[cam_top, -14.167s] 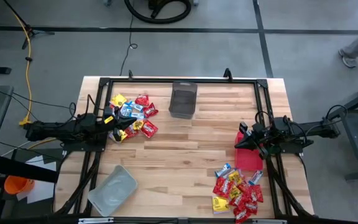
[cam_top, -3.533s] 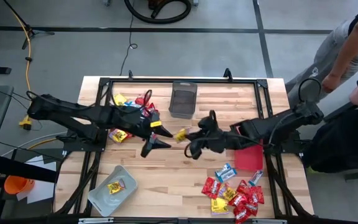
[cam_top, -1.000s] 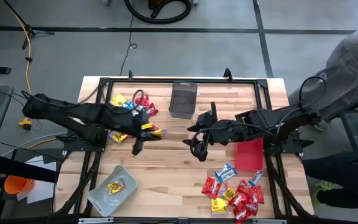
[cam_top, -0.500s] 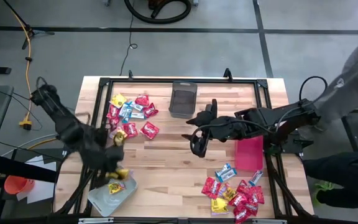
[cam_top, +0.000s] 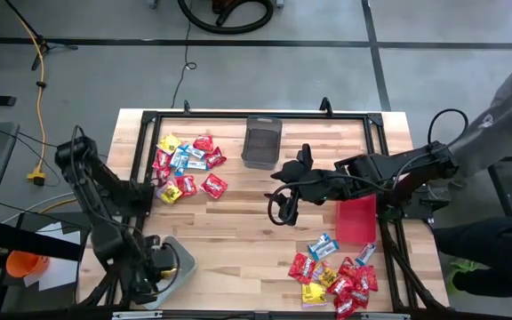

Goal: Sort candy
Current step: Put the yellow candy pack into the gray bin

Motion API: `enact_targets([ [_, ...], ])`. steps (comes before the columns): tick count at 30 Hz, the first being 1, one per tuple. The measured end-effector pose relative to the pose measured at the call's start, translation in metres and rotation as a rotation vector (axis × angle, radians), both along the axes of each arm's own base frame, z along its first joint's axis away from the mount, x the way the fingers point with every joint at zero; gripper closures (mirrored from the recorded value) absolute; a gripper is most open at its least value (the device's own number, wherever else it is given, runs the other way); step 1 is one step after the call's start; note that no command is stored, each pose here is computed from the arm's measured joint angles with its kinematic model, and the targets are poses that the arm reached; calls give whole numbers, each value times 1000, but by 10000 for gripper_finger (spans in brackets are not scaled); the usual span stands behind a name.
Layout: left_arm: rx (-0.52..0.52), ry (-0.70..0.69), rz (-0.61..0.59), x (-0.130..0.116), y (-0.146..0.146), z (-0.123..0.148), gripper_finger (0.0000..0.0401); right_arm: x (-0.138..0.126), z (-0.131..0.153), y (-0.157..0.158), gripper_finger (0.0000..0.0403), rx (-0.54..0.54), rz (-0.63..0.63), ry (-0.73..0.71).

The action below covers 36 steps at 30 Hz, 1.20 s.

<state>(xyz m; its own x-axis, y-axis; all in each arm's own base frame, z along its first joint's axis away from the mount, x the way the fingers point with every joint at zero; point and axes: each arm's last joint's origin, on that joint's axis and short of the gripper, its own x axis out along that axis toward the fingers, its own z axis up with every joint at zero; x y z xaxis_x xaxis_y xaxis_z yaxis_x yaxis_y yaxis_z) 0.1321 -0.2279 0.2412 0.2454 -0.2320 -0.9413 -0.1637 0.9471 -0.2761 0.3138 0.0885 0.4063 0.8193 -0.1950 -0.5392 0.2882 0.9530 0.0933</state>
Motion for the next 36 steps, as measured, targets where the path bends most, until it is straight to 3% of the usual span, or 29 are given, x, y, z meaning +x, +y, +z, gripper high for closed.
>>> enact_targets([
  [8,-12,57,0,7,3,-4,280,0,0,0,148,-1,1,1],
  [15,-26,47,7,4,26,17,205,0,0,0,148,3,5,2],
  [21,-73,-212,132,6,83,63,186,-5,-3,-1,148,36,14,53],
  [24,-20,-359,261,8,117,79,186,-9,-4,-2,148,63,-13,79],
  [26,69,-393,374,9,142,82,186,-11,-6,-3,148,85,-39,101],
  [31,327,-242,590,11,195,73,186,-17,-12,-4,148,119,-92,167],
  [36,355,-12,661,23,223,40,186,-19,-14,-5,148,141,-121,183],
])
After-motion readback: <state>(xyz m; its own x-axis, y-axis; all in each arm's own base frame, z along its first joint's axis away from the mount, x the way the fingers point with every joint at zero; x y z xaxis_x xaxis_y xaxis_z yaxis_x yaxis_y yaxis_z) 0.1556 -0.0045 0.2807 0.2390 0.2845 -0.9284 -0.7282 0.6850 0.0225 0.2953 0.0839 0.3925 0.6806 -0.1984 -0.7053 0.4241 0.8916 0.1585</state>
